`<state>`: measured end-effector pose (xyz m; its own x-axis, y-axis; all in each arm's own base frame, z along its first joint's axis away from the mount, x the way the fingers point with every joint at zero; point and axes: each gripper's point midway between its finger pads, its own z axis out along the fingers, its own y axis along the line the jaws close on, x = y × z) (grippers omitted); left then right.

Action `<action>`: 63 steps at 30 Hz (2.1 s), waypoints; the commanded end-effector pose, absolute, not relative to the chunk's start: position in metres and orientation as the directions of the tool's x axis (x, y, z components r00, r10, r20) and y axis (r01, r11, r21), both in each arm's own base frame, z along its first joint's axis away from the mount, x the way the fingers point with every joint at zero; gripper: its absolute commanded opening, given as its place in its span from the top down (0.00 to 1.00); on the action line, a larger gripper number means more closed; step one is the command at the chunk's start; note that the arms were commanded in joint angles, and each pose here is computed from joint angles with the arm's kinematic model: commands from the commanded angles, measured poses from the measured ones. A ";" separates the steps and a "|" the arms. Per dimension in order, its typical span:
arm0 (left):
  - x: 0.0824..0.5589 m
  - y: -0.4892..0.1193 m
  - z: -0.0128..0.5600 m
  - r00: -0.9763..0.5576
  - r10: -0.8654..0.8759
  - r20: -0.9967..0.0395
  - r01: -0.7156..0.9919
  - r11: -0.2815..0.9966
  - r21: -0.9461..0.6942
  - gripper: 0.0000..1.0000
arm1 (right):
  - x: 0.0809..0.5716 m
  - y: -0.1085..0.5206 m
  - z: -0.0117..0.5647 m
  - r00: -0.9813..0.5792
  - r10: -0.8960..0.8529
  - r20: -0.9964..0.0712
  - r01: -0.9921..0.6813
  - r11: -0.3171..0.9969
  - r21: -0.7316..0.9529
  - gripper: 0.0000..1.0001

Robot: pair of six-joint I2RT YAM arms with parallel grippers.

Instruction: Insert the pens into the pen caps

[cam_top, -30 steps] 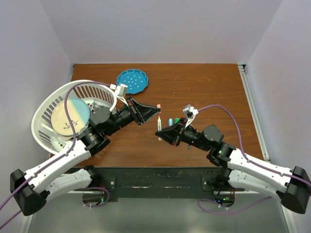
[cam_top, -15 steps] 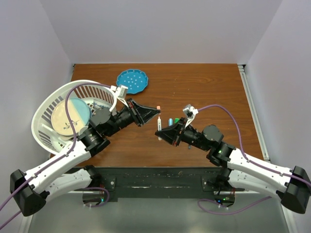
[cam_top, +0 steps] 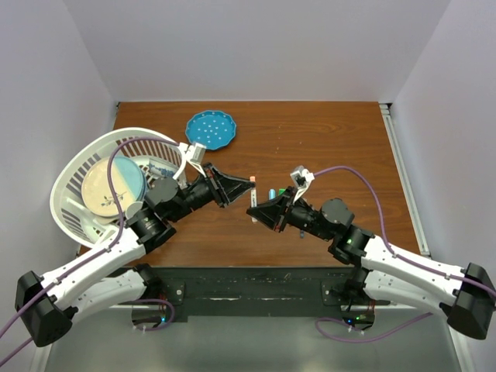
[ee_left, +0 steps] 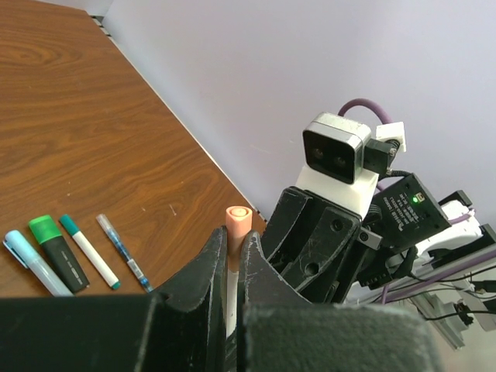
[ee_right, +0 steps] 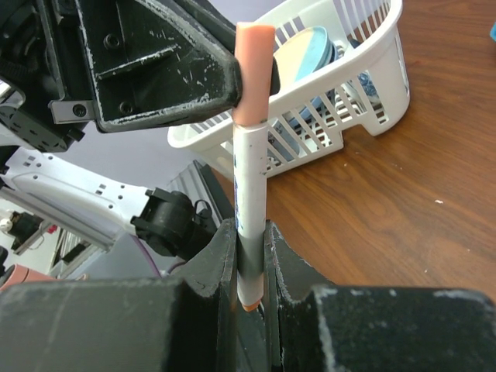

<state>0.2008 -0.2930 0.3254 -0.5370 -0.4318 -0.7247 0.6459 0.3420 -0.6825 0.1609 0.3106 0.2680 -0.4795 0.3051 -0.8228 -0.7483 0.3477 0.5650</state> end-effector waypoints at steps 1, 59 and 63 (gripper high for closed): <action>0.193 -0.300 0.318 -0.533 -0.400 -0.745 0.673 0.333 -0.660 1.00 | 0.173 0.307 0.316 -0.398 0.416 -0.818 -0.763 0.346 0.547 1.00; 0.114 -0.306 0.309 -0.728 -0.233 -0.645 0.653 0.050 -0.756 1.00 | 0.150 0.294 0.441 -0.218 0.498 -0.839 -0.892 0.248 0.379 1.00; 0.109 -0.308 0.283 -0.758 -0.205 -0.620 0.615 0.095 -0.783 1.00 | 0.158 0.296 0.456 -0.192 0.525 -0.829 -0.887 0.268 0.375 1.00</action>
<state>0.1580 -0.2879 0.3677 -0.5331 -0.5036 -0.6799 0.7360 0.1202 -0.6662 0.1221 0.3213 0.3123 -0.4724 0.1318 -0.8715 -0.8412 0.2277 0.4904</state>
